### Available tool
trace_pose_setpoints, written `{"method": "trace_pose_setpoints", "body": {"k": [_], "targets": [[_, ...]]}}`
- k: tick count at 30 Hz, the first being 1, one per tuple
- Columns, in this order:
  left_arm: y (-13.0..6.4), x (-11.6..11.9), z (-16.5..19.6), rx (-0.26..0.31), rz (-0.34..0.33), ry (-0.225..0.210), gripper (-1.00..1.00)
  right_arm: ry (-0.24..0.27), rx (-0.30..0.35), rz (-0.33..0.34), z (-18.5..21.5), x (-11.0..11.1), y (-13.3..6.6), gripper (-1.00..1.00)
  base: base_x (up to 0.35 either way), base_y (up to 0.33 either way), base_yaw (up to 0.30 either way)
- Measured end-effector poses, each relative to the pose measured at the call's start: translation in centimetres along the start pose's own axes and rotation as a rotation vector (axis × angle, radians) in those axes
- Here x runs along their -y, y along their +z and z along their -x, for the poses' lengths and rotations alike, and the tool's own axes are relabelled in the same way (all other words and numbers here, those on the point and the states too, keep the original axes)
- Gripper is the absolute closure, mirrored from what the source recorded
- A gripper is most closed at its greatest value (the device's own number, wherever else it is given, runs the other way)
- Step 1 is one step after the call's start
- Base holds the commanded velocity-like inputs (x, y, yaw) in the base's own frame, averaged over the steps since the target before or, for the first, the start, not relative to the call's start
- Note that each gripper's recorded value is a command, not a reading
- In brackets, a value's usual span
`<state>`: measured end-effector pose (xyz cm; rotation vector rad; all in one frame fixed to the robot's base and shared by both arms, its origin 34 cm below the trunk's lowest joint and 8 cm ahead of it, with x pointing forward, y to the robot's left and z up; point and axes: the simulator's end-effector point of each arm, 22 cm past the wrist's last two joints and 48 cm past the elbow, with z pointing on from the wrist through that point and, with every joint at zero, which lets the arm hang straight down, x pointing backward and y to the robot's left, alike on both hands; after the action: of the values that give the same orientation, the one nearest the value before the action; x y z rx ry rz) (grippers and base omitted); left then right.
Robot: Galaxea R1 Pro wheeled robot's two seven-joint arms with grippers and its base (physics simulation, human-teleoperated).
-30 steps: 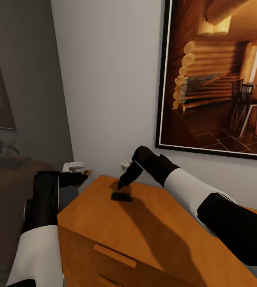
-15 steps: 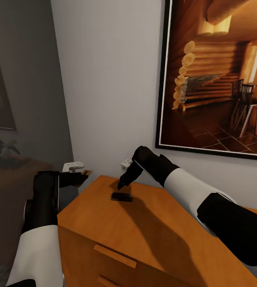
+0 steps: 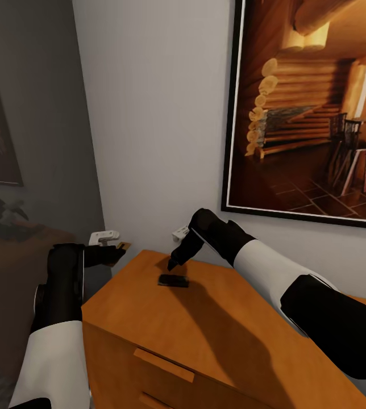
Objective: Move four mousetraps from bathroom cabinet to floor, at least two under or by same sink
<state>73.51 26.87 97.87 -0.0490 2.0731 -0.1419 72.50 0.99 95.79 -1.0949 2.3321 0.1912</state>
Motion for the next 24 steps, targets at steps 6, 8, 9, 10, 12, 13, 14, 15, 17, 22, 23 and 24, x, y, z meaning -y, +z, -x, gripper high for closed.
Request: {"method": "trace_pose_setpoints", "body": {"k": [6, 8, 9, 10, 12, 13, 14, 15, 17, 22, 23, 24], "targets": [[0.0, 0.0, 0.0, 0.0, 0.002, 0.0, 1.0, 0.005, 0.0, 0.021, 0.0, -0.4, 0.0, -1.0, 0.0, 0.0, 0.0], [0.0, -0.1, 0.0, 0.0, 0.002, 0.0, 1.0, 0.006, 0.0, 0.036, 0.0, -0.7, 0.0, -1.0, 0.0, 0.0, 0.0], [0.0, -0.1, 0.0, 0.0, 0.003, 0.0, 1.0, 0.005, 0.0, 0.045, 0.0, -0.9, 0.0, -1.0, 0.0, 0.0, 0.0], [0.0, -0.1, 0.0, 0.0, 0.003, 0.0, 1.0, 0.005, 0.0, 0.055, 0.0, -1.2, 0.0, -1.0, 0.0, 0.0, 0.0], [0.0, -0.1, 0.0, 0.0, 0.003, 0.0, 1.0, 0.005, 0.0, 0.078, 0.0, -1.7, 0.0, -1.0, 0.0, 0.0, 0.0], [0.0, -0.1, 0.0, 0.0, 0.002, 0.0, 1.0, 0.004, 0.0, 0.09, -0.1, -1.9, 0.0, -1.0, 0.0, 0.0, 0.0], [0.0, 0.0, 0.0, 0.0, 0.002, 0.0, 1.0, 0.004, -0.001, 0.101, -0.1, -2.2, -0.1, -1.0, 0.0, 0.0, 0.0], [0.0, 0.0, 0.0, 0.0, 0.002, 0.0, 1.0, 0.003, -0.001, 0.11, -0.1, -2.4, -0.1, -1.0, 0.0, 0.0, 0.0], [0.0, 0.0, 0.0, 0.0, 0.002, 0.0, 1.0, 0.001, -0.002, 0.124, -0.1, -2.7, -0.1, -1.0, 0.0, 0.0, 0.0], [0.0, 0.0, 0.0, 0.0, 0.002, 0.0, 1.0, -0.006, 0.001, 0.142, 0.0, -3.2, -0.3, -1.0, 0.0, 0.0, 0.0], [0.0, 0.0, 0.0, 0.0, 0.002, 0.0, 1.0, -0.007, 0.001, 0.143, 0.1, -3.2, -0.3, -1.0, 0.0, 0.0, 0.0], [0.0, -0.1, 0.0, 0.0, 0.002, 0.0, 1.0, -0.008, 0.001, 0.144, 0.1, -3.3, -0.3, -1.0, 0.0, 0.0, 0.0]]}}
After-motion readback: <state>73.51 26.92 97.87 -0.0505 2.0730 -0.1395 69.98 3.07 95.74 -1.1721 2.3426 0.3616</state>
